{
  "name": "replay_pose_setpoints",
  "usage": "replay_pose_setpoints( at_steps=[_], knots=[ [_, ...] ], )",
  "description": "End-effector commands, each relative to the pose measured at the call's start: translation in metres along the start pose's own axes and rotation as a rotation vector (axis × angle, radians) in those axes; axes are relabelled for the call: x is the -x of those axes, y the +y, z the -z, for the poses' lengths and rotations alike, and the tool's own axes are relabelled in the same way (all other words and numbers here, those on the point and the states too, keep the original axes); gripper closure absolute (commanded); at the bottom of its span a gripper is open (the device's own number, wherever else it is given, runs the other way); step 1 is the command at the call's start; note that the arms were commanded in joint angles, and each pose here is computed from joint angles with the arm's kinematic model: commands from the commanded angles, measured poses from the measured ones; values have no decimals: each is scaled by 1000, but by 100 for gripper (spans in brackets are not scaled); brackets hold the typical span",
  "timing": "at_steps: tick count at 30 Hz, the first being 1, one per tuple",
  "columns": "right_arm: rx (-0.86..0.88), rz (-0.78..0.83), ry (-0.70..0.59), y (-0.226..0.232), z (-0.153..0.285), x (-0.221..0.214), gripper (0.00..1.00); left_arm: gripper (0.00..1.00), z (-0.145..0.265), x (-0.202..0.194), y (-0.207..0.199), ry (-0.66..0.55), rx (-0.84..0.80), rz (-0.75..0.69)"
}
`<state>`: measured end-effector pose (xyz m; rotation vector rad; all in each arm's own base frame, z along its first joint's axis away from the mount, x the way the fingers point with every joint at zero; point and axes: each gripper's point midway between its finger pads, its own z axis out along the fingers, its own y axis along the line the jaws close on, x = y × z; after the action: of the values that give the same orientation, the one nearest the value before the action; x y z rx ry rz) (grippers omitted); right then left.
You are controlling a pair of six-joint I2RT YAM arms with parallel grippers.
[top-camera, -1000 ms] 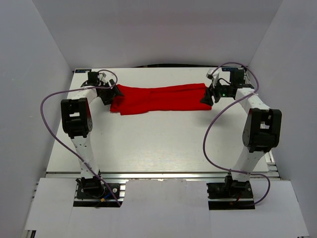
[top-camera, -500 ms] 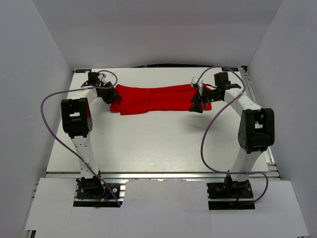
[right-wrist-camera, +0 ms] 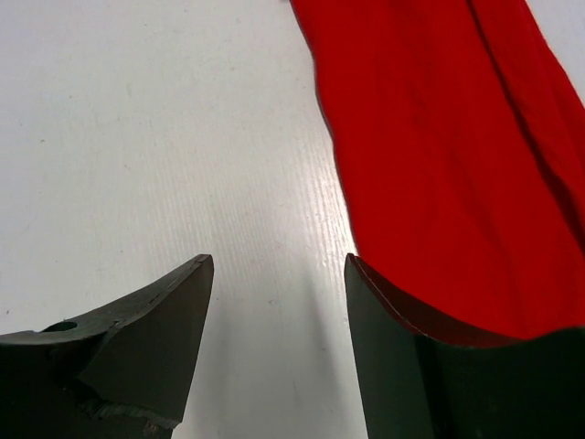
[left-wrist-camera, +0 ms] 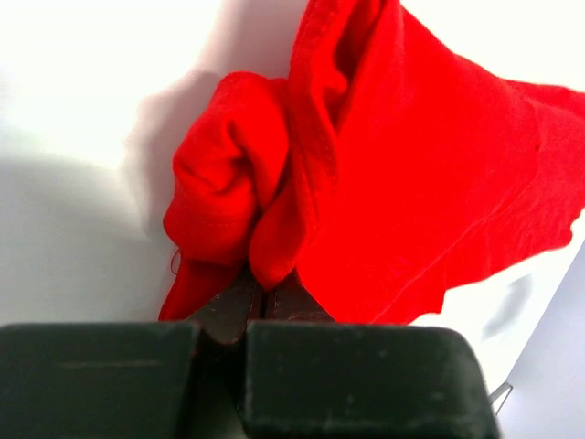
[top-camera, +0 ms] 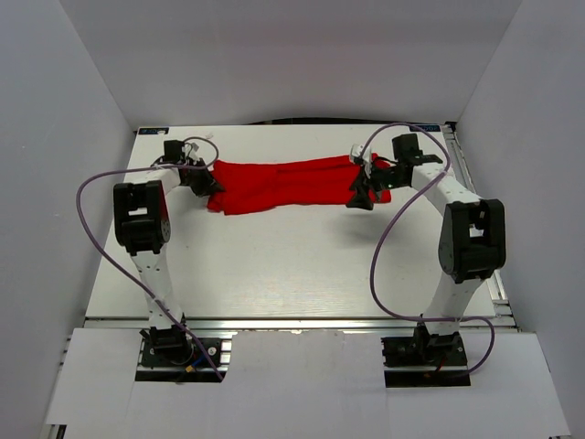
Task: Fold and stack the t-shirts
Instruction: Rotate the tshirt 45 degrees, then grab the bottom of the folded rectangular tshirt with left arm
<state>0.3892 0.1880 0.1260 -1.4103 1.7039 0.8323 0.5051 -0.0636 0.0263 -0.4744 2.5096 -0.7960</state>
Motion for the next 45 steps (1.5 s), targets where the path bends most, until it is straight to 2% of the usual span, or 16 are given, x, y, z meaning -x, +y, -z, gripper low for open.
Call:
replay_pose_setpoints(
  at_steps=[1, 9, 10, 13, 17, 25, 28, 29, 31, 33, 45],
  knots=[
    [46, 67, -22, 16, -2, 22, 34, 100, 33, -5, -17, -26, -3, -27],
    [181, 195, -36, 56, -33, 36, 34, 100, 75, -64, -15, 2, 9, 1],
    [197, 245, -43, 60, -37, 38, 34, 100, 76, -83, -5, 31, 28, 25],
    [260, 402, -65, 83, -55, 47, 34, 100, 90, -104, 0, 26, 50, 45],
    [332, 620, -98, 110, -86, 61, 33, 100, 99, -120, 6, 16, 79, 75],
    [433, 793, -118, 151, -134, 72, 36, 100, 108, -142, 15, 0, 107, 131],
    [451, 836, -122, 170, -154, 74, 37, 71, 110, -149, 20, 15, 128, 152],
    [467, 843, -113, 178, -162, 71, 38, 54, 114, -149, 18, 8, 135, 159],
    [455, 858, -106, 182, -173, 73, 39, 42, 123, -141, 18, -37, 160, 156],
    [447, 853, -95, 180, -181, 68, 39, 34, 138, -130, 10, -98, 164, 137],
    [441, 864, 15, 163, -222, 33, 48, 31, 205, -105, -16, -315, 183, 113]
  ],
)
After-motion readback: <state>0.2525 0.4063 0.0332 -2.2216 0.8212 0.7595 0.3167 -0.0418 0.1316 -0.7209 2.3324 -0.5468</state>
